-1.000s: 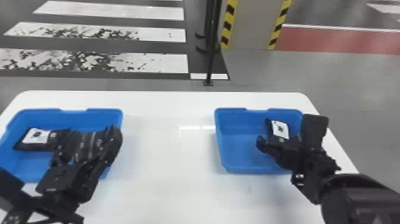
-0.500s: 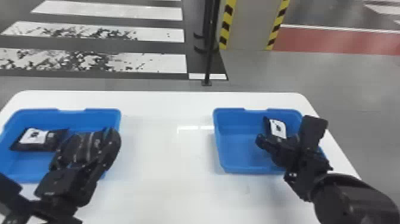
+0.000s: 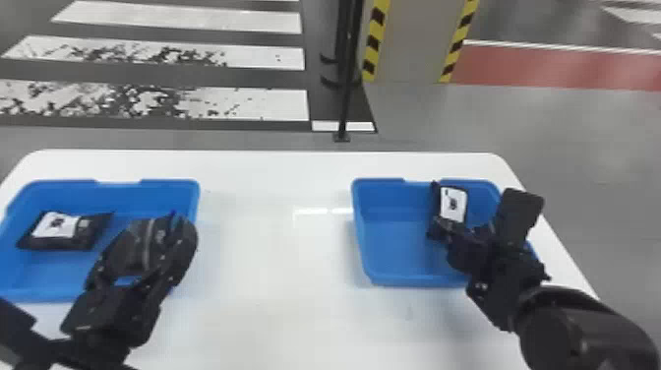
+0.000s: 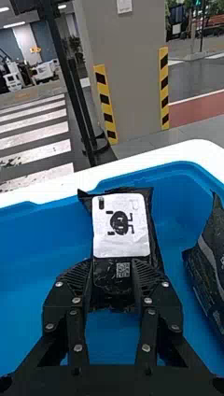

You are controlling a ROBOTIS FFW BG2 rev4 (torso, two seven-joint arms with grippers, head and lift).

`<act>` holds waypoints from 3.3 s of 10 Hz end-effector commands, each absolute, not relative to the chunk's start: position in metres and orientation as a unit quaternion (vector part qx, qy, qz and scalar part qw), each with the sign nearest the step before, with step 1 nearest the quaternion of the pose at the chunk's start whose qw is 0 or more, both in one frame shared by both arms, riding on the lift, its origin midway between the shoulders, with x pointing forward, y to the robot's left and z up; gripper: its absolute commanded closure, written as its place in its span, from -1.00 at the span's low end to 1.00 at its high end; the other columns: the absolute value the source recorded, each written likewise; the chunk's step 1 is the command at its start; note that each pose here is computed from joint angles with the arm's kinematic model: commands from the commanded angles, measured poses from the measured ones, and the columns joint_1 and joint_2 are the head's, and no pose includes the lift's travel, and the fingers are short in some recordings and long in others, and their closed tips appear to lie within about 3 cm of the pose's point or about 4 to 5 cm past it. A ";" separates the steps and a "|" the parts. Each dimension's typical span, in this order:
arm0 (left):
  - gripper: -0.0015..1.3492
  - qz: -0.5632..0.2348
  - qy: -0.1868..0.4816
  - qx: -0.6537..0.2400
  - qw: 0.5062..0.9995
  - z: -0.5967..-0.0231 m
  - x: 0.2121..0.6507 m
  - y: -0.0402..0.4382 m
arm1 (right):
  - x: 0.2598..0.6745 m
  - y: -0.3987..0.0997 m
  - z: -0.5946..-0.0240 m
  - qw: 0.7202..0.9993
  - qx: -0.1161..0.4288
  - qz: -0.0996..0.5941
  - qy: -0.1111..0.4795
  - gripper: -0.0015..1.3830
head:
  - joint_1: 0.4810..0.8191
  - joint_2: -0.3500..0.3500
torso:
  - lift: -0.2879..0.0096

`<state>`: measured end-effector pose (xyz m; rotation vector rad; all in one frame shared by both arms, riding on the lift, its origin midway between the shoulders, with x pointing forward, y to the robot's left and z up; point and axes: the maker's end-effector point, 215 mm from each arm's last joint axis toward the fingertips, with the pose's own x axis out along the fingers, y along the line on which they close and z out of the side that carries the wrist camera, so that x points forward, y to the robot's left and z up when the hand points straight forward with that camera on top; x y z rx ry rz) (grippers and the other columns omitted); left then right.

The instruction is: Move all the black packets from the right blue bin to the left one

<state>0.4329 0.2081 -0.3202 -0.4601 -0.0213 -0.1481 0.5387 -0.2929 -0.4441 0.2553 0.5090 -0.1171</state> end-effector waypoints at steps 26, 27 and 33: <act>-0.72 -0.061 -0.020 -0.248 0.967 -0.330 0.432 0.219 | 0.563 -0.309 -0.412 0.937 0.066 -0.005 0.342 -0.87 | 0.27 -0.29 | -0.20; -0.72 -0.061 -0.021 -0.249 0.966 -0.329 0.432 0.219 | 0.564 -0.308 -0.414 0.936 0.069 -0.004 0.344 -0.87 | 0.27 -0.29 | -0.20; -0.72 -0.063 -0.022 -0.251 0.966 -0.329 0.432 0.218 | 0.554 -0.309 -0.437 0.927 0.073 -0.007 0.368 -0.86 | 0.27 -0.29 | -0.20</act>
